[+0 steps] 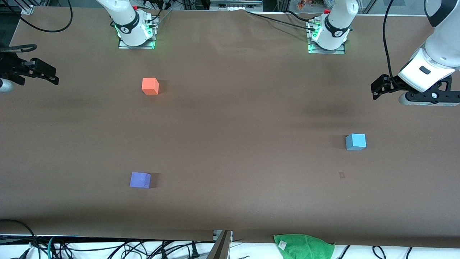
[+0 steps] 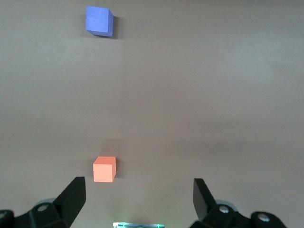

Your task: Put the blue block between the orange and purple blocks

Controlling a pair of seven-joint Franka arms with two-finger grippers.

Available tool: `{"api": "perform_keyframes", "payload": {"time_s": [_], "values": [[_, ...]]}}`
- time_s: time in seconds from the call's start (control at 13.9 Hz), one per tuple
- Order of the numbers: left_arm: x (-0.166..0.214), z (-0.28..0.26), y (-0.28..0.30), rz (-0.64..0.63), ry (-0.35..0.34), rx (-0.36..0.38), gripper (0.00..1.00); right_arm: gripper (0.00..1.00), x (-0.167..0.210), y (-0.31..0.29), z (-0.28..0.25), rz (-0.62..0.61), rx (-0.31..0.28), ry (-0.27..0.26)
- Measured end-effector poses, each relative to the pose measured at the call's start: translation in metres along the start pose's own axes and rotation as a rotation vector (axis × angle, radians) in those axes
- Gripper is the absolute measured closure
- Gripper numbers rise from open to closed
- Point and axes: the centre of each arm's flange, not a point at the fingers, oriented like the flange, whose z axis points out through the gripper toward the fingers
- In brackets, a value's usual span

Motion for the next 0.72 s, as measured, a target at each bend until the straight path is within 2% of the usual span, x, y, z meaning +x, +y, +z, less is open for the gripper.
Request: {"api": "perform_keyframes", "payload": {"time_s": [0.72], "values": [[0.013, 0.009, -0.008, -0.013, -0.015, -0.006, 0.00, 0.00, 0.000, 0.001, 0.000, 0.001, 0.000, 0.000]]}}
